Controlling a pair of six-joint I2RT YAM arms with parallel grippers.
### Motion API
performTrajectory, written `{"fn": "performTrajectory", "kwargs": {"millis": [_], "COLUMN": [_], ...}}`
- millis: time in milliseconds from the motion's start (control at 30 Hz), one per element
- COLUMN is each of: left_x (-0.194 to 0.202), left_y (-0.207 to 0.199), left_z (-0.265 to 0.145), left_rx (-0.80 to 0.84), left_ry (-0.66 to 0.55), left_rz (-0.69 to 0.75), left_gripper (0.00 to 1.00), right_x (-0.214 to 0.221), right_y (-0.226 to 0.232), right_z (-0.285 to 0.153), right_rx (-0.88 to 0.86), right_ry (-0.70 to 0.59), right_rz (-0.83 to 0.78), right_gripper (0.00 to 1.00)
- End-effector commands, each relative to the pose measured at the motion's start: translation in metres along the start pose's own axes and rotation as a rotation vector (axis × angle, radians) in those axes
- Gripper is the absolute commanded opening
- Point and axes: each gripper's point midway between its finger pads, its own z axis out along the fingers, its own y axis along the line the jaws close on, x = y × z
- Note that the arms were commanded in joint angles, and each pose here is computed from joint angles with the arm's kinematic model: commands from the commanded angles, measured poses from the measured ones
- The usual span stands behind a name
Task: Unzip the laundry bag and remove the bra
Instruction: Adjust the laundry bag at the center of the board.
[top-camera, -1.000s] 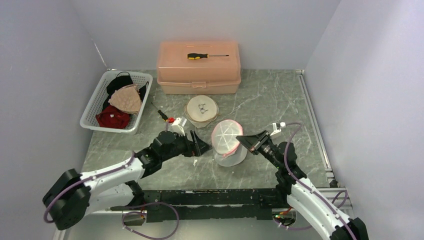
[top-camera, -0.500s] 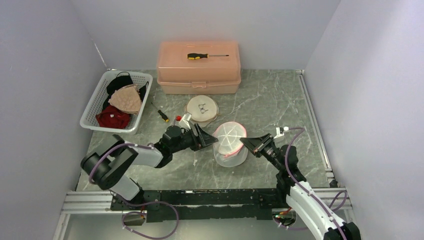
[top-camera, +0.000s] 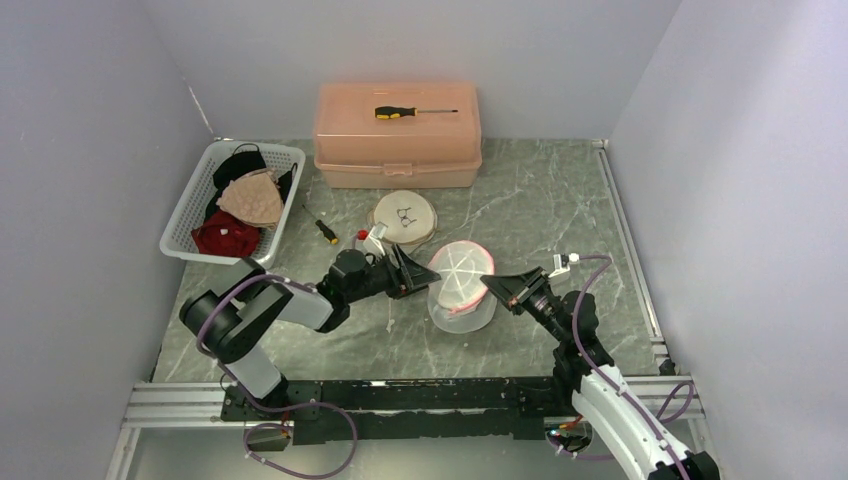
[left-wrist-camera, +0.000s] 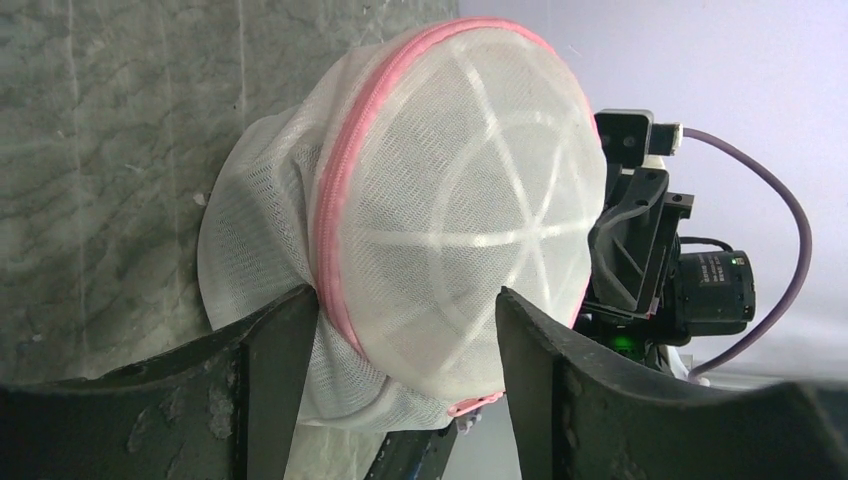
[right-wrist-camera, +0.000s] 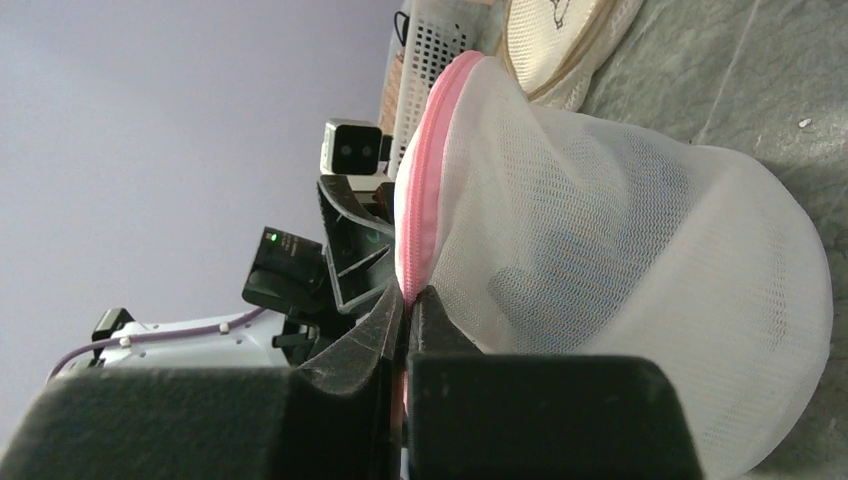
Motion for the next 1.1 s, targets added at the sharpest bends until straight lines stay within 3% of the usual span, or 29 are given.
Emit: {"fn": "performTrajectory", "kwargs": {"millis": [0,200,733,900,1067], "left_x": [-0.018,-0.029,-0.01,-0.003,0.008], "left_y": [-0.02,-0.022,-0.008,-0.018,-0.033], "left_z": [-0.005,-0.017,0.007,0.011,0.018], "left_rx": [0.03,-0.091,-0.024,0.041,0.146], "left_ry": [-0.061,-0.087,0.007,0.029,0.064], "left_rz": [0.074,0.184,0.114,0.114,0.121], "left_gripper": [0.73,0.84,0.81,0.76,0.64], "right_x": [0.01,0.007,0.01,0.012,0.013], "right_y": [-0.02,-0.017,-0.018,-0.022,-0.026], "right_z": [-0.005,-0.004,-0.005,-0.005,-0.005], "right_rx": [0.027,0.032,0.022,0.026,0.038], "right_ry": [0.022,0.019,0.027,0.033,0.035], "right_rz": [-0.008,-0.045,-0.041,-0.03,-0.027], "right_gripper": [0.0,0.0,0.0,0.0,0.0]}}
